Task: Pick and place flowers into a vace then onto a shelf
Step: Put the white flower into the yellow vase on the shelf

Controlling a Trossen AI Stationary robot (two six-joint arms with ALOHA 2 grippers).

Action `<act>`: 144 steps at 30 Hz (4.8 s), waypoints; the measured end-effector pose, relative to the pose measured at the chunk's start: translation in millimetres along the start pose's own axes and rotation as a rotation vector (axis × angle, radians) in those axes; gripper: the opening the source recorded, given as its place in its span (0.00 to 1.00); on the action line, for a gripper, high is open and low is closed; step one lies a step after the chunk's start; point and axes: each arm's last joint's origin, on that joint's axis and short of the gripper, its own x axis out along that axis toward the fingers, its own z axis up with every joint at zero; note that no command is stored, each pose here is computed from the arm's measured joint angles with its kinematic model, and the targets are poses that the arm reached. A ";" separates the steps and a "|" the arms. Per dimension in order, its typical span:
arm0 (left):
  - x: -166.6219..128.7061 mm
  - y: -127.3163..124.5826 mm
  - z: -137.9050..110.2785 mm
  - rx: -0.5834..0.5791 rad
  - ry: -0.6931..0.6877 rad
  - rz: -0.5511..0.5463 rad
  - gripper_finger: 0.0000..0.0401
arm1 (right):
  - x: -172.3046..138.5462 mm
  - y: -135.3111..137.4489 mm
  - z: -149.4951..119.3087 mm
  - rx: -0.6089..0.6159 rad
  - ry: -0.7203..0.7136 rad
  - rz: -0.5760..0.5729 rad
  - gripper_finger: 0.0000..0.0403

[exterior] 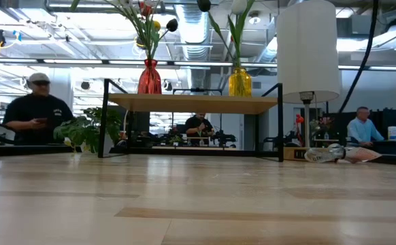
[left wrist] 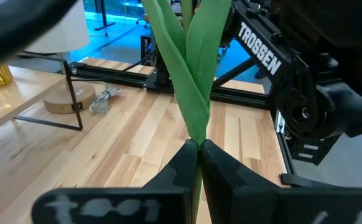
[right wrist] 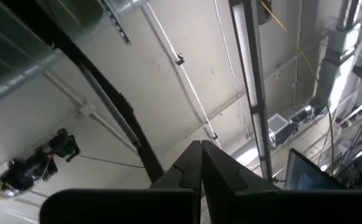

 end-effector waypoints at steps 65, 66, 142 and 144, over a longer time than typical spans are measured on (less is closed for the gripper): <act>5.8 3.7 18.8 -0.136 -0.147 0.070 0.00 | 24.3 38.6 48.1 -0.730 0.535 -0.956 0.32; 5.7 2.8 19.8 -0.146 -0.149 0.046 0.00 | 24.7 37.9 48.0 -0.731 0.534 -0.957 0.33; 11.7 -2.1 33.8 -0.182 -0.143 -0.353 0.19 | 10.7 31.8 6.6 -0.825 0.583 -0.935 0.03; 11.9 -2.0 32.9 -0.183 -0.135 -0.351 0.25 | 10.2 32.7 6.6 -0.849 0.599 -0.928 0.02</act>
